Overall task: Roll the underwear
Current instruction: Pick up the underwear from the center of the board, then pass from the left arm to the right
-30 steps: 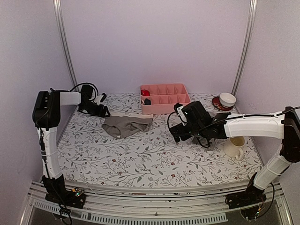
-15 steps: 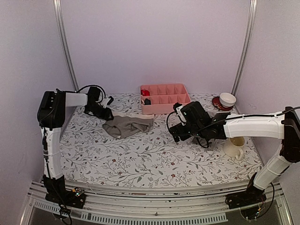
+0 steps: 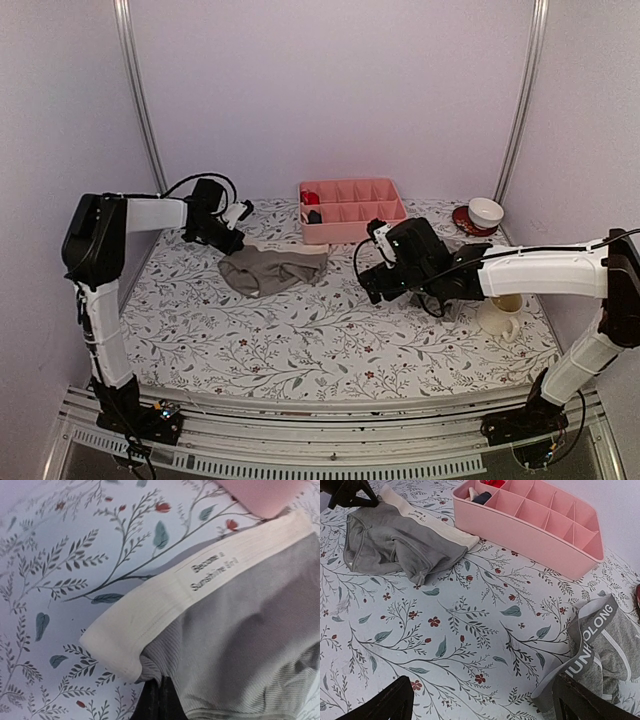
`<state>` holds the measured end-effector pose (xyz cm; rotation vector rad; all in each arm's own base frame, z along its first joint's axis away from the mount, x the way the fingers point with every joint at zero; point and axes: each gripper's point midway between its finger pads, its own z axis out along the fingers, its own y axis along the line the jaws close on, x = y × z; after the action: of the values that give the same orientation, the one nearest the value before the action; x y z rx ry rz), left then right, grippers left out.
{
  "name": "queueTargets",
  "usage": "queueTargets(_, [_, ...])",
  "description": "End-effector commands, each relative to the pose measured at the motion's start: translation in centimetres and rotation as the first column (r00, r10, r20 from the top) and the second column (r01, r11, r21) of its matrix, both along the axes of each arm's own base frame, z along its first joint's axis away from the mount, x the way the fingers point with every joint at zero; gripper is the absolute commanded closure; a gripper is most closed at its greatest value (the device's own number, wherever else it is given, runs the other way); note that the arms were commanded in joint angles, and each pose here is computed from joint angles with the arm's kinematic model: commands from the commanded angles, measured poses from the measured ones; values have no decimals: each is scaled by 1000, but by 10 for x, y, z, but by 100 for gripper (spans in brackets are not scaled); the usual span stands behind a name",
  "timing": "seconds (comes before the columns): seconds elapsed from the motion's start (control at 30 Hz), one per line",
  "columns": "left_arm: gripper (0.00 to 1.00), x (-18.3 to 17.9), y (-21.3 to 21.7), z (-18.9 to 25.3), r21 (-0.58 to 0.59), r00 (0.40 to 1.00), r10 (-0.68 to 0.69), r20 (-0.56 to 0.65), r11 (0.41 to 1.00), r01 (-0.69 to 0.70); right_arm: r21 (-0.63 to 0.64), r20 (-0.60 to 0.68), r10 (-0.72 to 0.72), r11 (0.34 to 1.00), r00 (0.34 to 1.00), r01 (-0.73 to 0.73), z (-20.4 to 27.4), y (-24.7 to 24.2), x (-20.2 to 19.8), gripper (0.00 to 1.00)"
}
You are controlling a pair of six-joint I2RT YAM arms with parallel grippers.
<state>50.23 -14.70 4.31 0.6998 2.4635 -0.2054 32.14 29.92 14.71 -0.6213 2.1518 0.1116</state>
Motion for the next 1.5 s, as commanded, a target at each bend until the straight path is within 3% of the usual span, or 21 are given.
queueTargets(0.0, [100,-31,-58,97,95,911,-269,312,963,251,129,93,150,978,984,-162,37,25,-19,1])
queueTargets(0.1, [100,-83,-93,121,172,783,-462,416,885,432,215,170,266,930,949,-299,60,34,-42,1])
queueTargets(0.2, [100,-138,-117,137,254,626,-604,493,788,561,240,289,410,844,865,-480,82,42,-71,1])
queueTargets(0.33, [100,-197,-131,151,339,436,-709,554,671,659,180,443,560,709,700,-682,96,45,-111,1])
queueTargets(0.4, [100,-220,-133,156,363,366,-733,573,628,689,126,506,639,610,580,-782,97,51,-135,1])
queueTargets(0.5, [100,-245,-135,150,384,294,-761,578,572,725,59,537,695,535,479,-843,90,63,-158,1])
queueTargets(0.73, [100,-276,-142,128,402,233,-801,551,499,768,-3,544,722,510,427,-860,65,90,-163,1])
queueTargets(0.87, [100,-289,-148,123,391,207,-808,551,469,792,27,564,693,528,449,-849,57,104,-155,1])
queueTargets(1.13, [100,-304,-152,117,389,183,-816,549,443,808,12,507,716,550,480,-835,32,153,-139,16])
queueTargets(1.3, [100,-308,-152,117,386,178,-815,551,438,812,54,480,694,588,537,-807,31,170,-126,23])
queueTargets(1.47, [100,-308,-152,119,386,177,-809,561,444,808,98,433,707,580,559,-809,22,176,-128,33])
